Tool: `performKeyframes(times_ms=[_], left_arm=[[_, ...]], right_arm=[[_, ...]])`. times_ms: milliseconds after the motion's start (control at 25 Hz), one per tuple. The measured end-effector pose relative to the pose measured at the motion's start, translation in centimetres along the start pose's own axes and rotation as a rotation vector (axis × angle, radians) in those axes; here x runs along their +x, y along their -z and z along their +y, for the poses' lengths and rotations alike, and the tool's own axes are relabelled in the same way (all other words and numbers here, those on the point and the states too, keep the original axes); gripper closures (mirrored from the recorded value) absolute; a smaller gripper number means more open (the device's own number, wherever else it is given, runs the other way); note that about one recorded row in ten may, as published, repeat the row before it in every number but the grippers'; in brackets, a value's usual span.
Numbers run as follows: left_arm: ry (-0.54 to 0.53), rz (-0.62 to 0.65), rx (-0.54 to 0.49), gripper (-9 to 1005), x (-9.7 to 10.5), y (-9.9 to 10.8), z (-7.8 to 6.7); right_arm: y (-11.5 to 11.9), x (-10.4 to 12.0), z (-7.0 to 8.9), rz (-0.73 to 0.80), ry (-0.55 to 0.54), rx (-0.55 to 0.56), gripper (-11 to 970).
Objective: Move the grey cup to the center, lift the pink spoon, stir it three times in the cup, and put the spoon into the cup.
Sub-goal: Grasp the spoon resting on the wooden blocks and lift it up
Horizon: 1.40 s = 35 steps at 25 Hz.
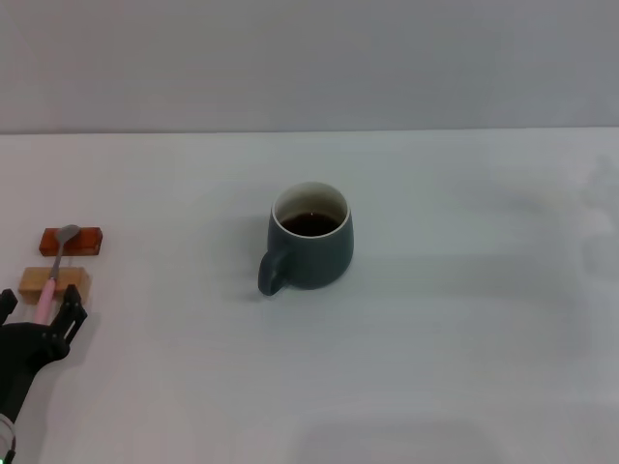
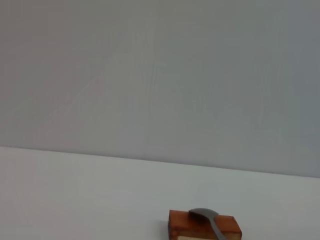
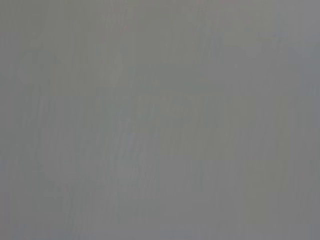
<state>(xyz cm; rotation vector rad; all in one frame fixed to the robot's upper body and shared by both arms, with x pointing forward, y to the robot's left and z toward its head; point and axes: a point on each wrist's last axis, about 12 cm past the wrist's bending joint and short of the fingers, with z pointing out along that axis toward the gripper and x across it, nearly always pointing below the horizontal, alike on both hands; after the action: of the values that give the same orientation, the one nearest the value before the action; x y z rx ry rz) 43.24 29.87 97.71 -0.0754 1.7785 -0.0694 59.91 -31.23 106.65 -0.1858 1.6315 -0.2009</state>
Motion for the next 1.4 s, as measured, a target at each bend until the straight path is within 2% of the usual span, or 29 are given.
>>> performKeyframes(times_ms=[400,840,1160,1400], left_arm=[[0.002,0.012,0.007,181,0.00,-0.51,-0.14],[0.015,0.014,0.000,350,0.01,-0.55,-0.14],[0.014,0.011,0.004,358,-0.06,-0.60,-0.28],[0.014,0.012,0.007,442,-0.04,-0.58,-0.37]], right_arm=[[0.06,0.04,-0.09,0.000,0.001,0.002,938],[0.06,0.10,-0.26,0.004,0.004,0.004,938],[0.14,0.20,-0.34,0.007,0.005,0.005,938],[0.16,0.20,-0.35,0.006,0.005,0.005,939]])
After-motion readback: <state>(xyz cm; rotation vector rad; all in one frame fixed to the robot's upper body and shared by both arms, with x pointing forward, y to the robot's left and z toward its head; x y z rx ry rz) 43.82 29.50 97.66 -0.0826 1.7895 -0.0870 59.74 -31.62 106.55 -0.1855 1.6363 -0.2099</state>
